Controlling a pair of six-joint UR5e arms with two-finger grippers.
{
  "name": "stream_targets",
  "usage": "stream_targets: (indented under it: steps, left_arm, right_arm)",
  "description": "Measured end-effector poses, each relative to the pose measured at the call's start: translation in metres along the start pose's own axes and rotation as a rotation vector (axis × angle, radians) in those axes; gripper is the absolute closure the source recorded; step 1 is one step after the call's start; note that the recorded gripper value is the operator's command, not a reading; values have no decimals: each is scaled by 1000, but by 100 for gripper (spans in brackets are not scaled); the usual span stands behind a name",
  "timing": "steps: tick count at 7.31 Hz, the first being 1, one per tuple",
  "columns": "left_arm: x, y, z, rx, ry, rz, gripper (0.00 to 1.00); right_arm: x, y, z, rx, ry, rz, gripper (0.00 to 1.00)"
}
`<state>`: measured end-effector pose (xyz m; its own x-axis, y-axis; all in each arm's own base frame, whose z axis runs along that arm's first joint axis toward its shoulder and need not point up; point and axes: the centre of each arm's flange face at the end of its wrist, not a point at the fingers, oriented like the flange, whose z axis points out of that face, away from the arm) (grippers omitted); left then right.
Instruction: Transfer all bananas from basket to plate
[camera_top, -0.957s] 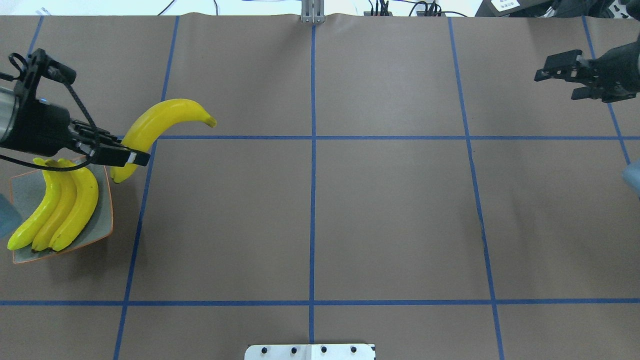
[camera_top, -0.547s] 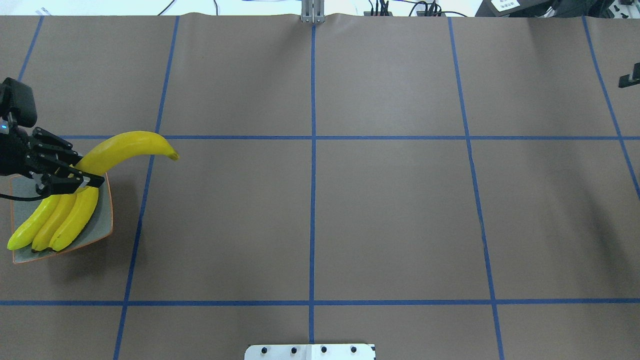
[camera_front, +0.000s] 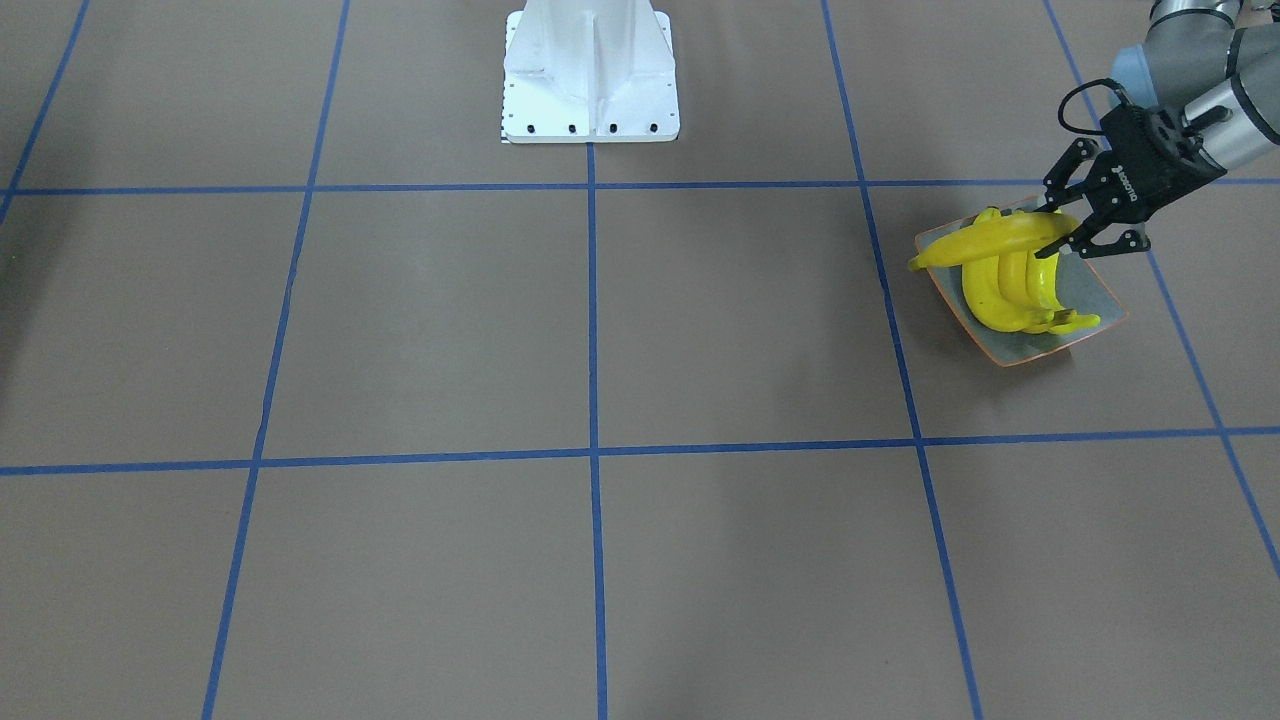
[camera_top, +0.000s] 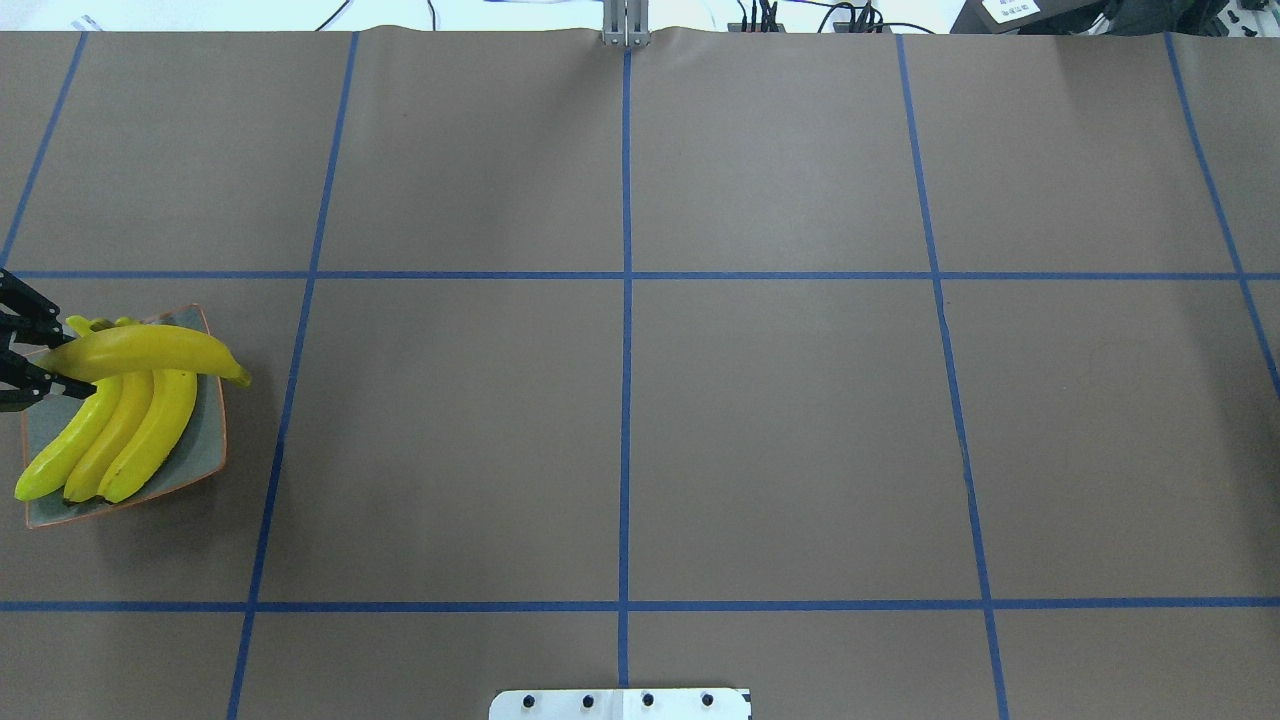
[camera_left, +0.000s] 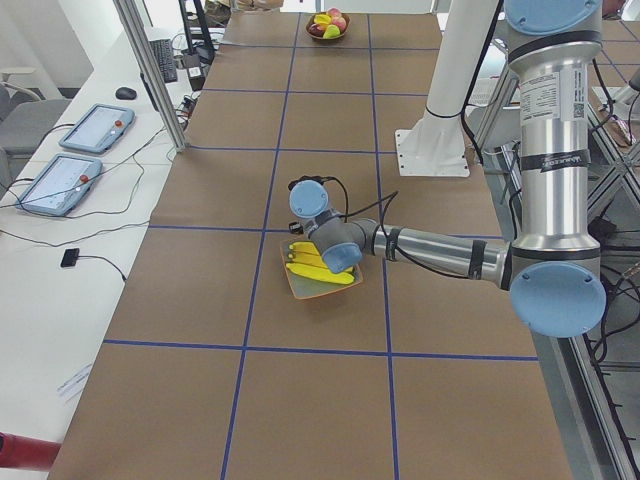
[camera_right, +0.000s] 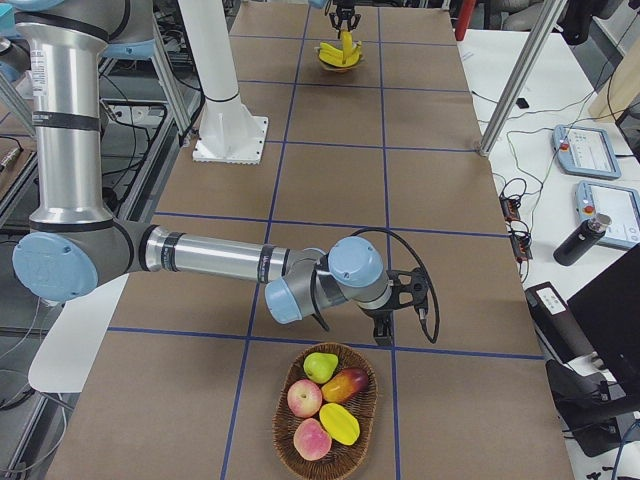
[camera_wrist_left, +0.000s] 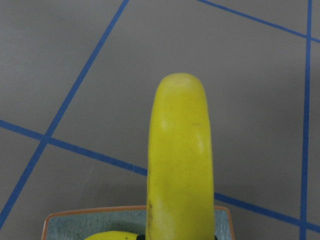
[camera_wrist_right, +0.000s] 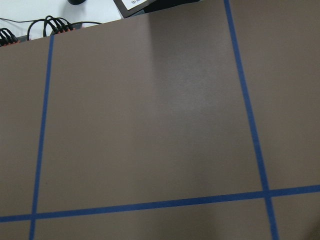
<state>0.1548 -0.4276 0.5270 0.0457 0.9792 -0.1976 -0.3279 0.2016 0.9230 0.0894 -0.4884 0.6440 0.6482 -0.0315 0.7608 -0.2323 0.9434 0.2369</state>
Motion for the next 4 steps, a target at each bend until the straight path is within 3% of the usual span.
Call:
stream_targets:
  steps: [3, 4]
  left_arm:
    - [-16, 63, 23, -29, 68, 92, 100]
    - [-18, 76, 29, -25, 87, 96, 68]
  right_arm:
    - [28, 15, -7, 3, 12, -36, 0]
    - [33, 19, -9, 6, 12, -38, 0]
